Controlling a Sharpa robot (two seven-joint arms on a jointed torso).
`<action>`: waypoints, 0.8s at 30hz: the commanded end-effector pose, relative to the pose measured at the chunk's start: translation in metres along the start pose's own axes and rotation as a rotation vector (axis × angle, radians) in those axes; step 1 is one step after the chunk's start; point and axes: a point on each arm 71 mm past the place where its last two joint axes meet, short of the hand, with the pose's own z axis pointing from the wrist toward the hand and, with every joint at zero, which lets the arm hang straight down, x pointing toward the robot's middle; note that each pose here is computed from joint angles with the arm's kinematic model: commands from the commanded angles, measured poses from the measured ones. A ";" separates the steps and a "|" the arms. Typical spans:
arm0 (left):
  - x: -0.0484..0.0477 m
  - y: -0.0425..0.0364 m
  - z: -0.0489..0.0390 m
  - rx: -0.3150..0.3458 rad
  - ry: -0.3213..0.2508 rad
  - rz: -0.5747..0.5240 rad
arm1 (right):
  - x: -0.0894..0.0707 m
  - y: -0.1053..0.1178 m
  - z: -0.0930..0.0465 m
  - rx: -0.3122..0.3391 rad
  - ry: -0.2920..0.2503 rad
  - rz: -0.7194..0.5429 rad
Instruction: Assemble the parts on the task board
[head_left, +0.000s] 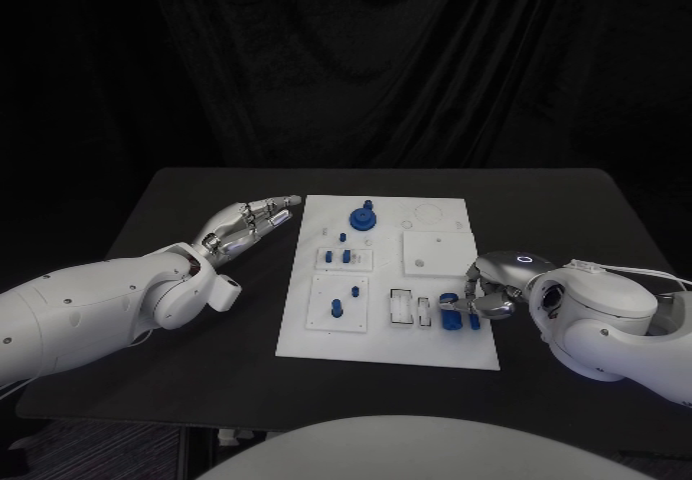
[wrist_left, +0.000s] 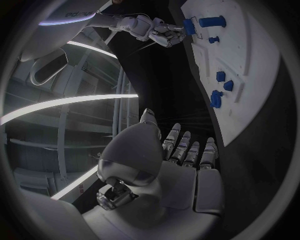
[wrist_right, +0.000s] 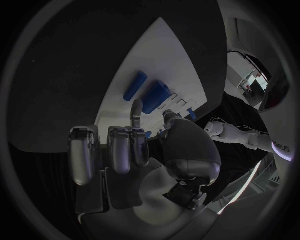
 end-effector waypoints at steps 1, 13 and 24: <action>0.0013 -0.0082 -0.0007 0.123 0.011 -0.002 | 0.001 0.002 0.001 -0.009 -0.013 0.009; 0.0017 -0.0060 -0.0008 0.103 0.022 -0.012 | 0.005 0.003 0.005 0.003 -0.001 0.004; 0.0030 -0.0059 -0.0012 0.103 0.029 -0.019 | 0.014 0.003 0.009 0.015 0.047 -0.018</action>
